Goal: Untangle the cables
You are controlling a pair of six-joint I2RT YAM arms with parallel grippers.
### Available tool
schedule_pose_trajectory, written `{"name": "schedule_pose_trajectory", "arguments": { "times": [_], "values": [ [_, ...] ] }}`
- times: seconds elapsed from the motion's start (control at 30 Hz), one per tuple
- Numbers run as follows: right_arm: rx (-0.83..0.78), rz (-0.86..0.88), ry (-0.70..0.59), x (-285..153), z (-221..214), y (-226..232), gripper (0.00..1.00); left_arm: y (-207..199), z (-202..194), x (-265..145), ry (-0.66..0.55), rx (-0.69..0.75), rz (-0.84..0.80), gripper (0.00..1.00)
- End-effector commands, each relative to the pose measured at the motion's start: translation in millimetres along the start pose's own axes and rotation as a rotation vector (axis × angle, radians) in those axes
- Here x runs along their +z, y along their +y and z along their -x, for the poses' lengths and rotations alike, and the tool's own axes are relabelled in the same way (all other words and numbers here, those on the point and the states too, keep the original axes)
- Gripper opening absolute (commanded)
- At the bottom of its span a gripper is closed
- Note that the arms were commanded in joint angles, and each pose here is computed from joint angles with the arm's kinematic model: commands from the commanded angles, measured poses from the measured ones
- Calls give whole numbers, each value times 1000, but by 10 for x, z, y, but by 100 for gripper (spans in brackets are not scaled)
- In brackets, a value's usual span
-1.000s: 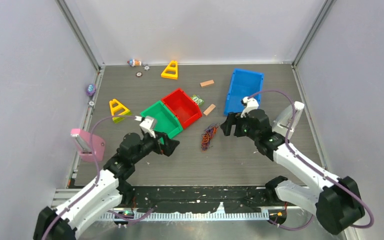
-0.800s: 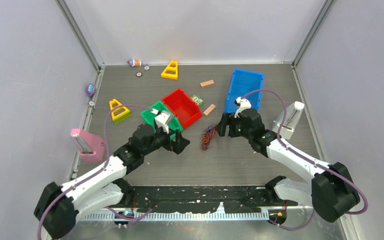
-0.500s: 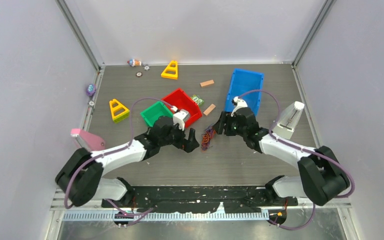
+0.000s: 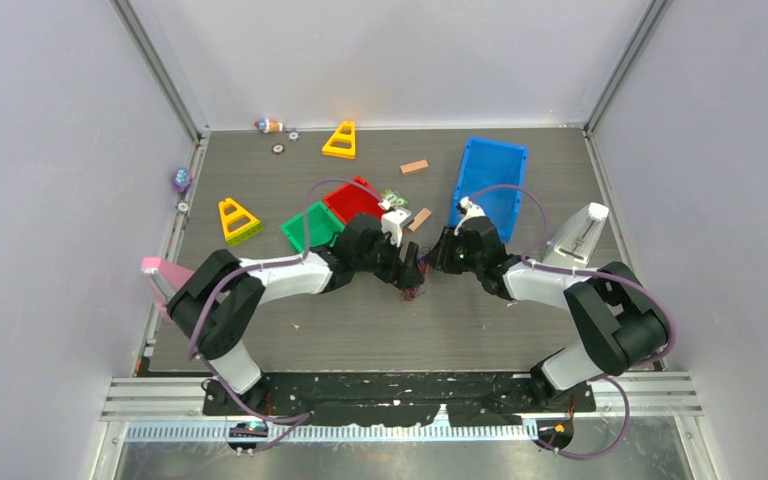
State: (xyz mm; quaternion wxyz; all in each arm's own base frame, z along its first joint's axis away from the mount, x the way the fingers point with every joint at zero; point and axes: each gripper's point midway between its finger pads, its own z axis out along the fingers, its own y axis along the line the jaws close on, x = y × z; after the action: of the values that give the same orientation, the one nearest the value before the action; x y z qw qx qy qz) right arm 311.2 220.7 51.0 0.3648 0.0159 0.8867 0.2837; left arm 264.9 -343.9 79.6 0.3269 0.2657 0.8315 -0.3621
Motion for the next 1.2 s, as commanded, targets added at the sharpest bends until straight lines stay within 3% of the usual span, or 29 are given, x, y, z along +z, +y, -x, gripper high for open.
{"name": "schedule_pose_trajectory", "arguments": {
  "times": [0.0,0.1,0.2,0.23,0.33,0.37,0.73,0.83,1.03,1.1,1.17],
  "values": [
    [-5,57,-58,34,196,171,24,-42,13,132,24,9,-29,70],
    [-12,62,-54,23,183,175,14,42,-83,204,72,2,0,66],
    [-14,63,-51,4,154,163,7,105,-168,279,120,-18,21,50],
    [-15,58,-50,2,147,151,6,124,-208,289,139,-27,28,42],
    [-25,20,-42,-34,129,81,5,179,-284,346,189,-50,45,3],
    [-29,-3,-51,-44,151,47,5,182,-306,349,205,-58,45,0],
    [45,-295,-124,-502,293,-795,6,303,-103,70,92,-136,-16,0],
    [121,-316,-171,-693,358,-1047,5,308,-16,-24,38,-127,-25,0],
    [77,-294,-209,-857,407,-1058,5,203,60,-87,10,-91,-77,0],
    [44,-226,-199,-844,407,-942,13,157,82,-91,0,-84,-105,0],
    [20,-138,-206,-829,440,-784,63,106,114,-96,-10,-74,-134,0]
  ]
}}
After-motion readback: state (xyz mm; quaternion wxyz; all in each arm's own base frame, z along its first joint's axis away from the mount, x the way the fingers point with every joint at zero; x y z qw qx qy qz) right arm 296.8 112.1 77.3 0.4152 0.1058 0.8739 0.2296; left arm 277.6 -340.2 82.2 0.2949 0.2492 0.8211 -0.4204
